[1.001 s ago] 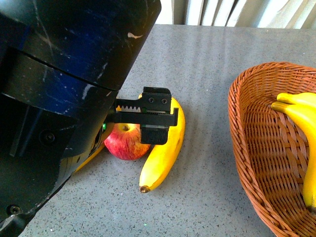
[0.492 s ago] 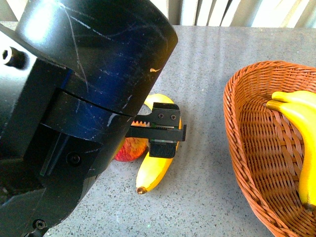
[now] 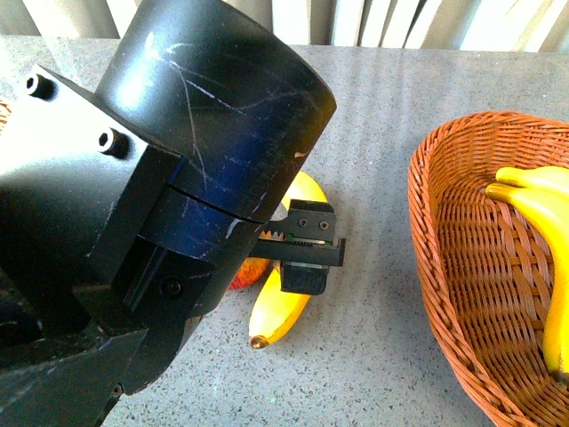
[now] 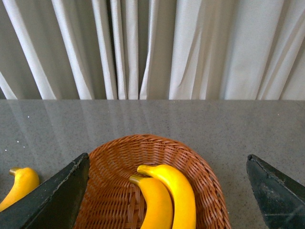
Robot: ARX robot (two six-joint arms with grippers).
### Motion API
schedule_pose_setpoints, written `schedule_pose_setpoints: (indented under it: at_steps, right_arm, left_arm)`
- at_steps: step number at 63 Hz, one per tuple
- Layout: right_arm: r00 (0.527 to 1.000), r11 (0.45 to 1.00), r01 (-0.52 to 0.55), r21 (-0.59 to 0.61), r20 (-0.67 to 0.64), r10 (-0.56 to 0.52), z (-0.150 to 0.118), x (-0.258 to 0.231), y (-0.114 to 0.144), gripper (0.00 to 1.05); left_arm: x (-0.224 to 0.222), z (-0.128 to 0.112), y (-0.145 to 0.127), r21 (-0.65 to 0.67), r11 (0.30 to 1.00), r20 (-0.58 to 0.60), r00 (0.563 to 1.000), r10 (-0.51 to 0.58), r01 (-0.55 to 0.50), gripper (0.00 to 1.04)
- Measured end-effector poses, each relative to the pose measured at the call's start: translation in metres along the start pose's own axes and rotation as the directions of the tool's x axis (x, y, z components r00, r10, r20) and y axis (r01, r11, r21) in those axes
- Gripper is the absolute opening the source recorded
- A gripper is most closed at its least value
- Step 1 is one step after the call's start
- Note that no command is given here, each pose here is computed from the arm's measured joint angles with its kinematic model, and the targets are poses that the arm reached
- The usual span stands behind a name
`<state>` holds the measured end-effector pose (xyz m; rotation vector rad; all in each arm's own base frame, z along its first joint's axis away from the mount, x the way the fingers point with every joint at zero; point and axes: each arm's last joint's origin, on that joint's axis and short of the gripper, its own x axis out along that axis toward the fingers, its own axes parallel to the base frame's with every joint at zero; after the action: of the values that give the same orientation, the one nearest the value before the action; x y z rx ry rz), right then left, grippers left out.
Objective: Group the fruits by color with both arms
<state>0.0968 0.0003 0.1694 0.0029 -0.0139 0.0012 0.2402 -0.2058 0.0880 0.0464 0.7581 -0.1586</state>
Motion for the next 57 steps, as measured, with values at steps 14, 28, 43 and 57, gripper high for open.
schedule_pose_setpoints:
  at_steps: [14,28,43,57]
  right_arm:
    - [1.0,1.0,0.0,0.0,0.0,0.0,0.0,0.0,0.0,0.96]
    - [1.0,1.0,0.0,0.0,0.0,0.0,0.0,0.0,0.0,0.96]
    - [1.0,1.0,0.0,0.0,0.0,0.0,0.0,0.0,0.0,0.96]
    - [1.0,1.0,0.0,0.0,0.0,0.0,0.0,0.0,0.0,0.96]
  left_arm:
    - [0.004,-0.004,0.0,0.006,1.0,-0.015,1.0,0.003,-0.003,0.96]
    - [0.008,-0.009,-0.001,0.014,1.0,-0.029,1.0,0.013,-0.013,0.92]
    - [0.008,-0.008,-0.002,0.006,1.0,-0.02,1.0,0.021,-0.021,0.71]
    - [-0.006,-0.006,0.004,-0.065,0.998,0.004,1.0,0.011,-0.011,0.71]
